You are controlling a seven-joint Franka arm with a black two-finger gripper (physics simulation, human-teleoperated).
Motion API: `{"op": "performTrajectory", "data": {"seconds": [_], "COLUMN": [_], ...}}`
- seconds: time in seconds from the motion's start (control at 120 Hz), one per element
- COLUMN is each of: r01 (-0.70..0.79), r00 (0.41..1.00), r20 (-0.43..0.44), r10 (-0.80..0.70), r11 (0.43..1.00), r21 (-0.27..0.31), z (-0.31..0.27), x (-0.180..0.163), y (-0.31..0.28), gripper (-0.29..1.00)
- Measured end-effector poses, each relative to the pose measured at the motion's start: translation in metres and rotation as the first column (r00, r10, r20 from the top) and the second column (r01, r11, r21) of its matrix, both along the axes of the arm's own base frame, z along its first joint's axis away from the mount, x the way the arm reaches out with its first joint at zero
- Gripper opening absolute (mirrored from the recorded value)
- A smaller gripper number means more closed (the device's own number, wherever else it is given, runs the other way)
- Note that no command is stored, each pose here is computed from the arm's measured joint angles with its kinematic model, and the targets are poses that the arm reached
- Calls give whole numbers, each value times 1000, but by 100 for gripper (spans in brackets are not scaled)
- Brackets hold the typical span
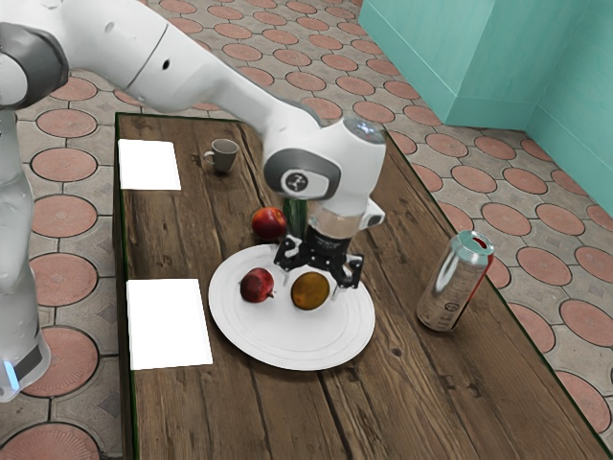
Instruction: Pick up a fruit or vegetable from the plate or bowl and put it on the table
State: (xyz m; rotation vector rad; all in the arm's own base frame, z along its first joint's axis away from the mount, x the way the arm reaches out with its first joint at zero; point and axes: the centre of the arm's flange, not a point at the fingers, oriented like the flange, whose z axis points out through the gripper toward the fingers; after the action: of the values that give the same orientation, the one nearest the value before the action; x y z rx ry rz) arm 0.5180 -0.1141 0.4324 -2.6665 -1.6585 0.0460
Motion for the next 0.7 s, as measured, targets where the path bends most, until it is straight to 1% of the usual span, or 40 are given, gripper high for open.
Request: {"op": "performTrajectory", "data": {"seconds": [0.358, 0.483, 0.55, 0.7], "r01": [-13, -22, -28, -43], "r00": [1000, 1000, 1000, 998], "r20": [-13, -8, -2, 43], "r10": [13, 22, 28, 43], "r11": [1000, 1000, 1000, 999], "r21": [-12, -10, -8, -4], "z": [-22, -23, -21, 1], "x": [12, 13, 14, 13], "y": [12, 15, 17, 20], "gripper": [70, 47, 37, 34]}}
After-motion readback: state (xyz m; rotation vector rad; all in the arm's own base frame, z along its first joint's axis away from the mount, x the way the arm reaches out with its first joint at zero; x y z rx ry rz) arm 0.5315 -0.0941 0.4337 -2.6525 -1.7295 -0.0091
